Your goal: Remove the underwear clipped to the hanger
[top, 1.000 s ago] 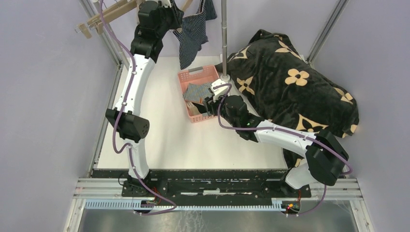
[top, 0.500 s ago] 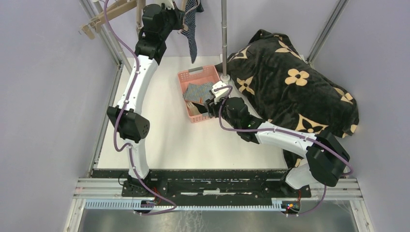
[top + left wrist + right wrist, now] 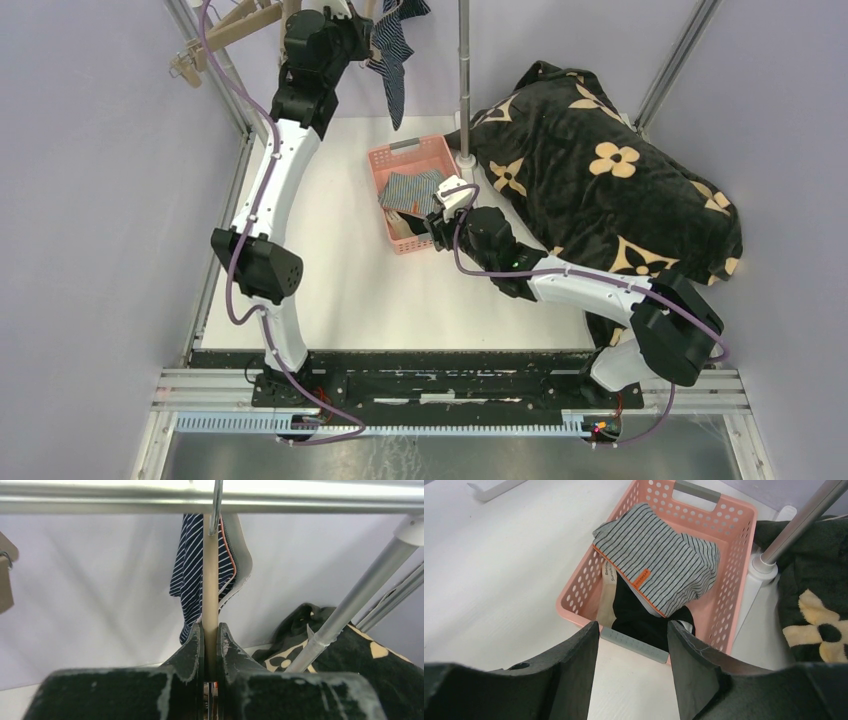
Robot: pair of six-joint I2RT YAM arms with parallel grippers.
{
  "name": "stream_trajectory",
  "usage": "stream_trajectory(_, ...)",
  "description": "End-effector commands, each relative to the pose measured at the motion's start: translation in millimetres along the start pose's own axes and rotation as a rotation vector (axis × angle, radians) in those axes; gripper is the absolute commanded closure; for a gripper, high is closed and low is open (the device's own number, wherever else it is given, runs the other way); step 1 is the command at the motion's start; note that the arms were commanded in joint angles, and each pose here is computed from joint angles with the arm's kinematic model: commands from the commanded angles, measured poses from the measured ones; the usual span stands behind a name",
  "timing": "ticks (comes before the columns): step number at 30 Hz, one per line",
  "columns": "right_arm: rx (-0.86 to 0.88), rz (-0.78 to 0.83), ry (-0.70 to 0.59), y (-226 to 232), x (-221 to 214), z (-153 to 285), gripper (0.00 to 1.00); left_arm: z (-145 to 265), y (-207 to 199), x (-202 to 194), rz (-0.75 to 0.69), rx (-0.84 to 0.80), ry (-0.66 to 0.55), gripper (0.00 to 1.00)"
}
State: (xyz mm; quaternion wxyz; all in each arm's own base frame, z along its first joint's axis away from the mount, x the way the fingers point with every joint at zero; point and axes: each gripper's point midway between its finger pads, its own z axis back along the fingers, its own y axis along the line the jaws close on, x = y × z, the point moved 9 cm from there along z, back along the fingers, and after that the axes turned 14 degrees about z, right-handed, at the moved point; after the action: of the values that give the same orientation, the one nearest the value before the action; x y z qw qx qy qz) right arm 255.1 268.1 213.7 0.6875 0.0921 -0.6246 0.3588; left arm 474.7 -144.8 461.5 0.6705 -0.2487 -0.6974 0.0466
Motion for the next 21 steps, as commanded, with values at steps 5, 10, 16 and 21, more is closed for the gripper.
stream_trajectory(5, -0.023, -0.001, -0.063, -4.2, 10.0, 8.0, 0.39, 35.2, -33.9, 74.3, -0.023, -0.100, -0.233, 0.97)
stream_trajectory(10, -0.029, -0.002, -0.073, -5.3, 11.2, 9.7, 0.39, 48.1, -30.4, 65.8, -0.041, -0.092, -0.184, 0.97)
stream_trajectory(16, -0.030, -0.012, -0.072, -4.4, 9.5, 8.9, 0.39, 70.2, -30.1, 66.1, -0.064, -0.095, -0.168, 0.97)
stream_trajectory(21, -0.027, -0.024, -0.081, -3.8, 10.5, 8.8, 0.39, 83.7, -23.7, 50.8, -0.079, -0.073, -0.082, 0.97)
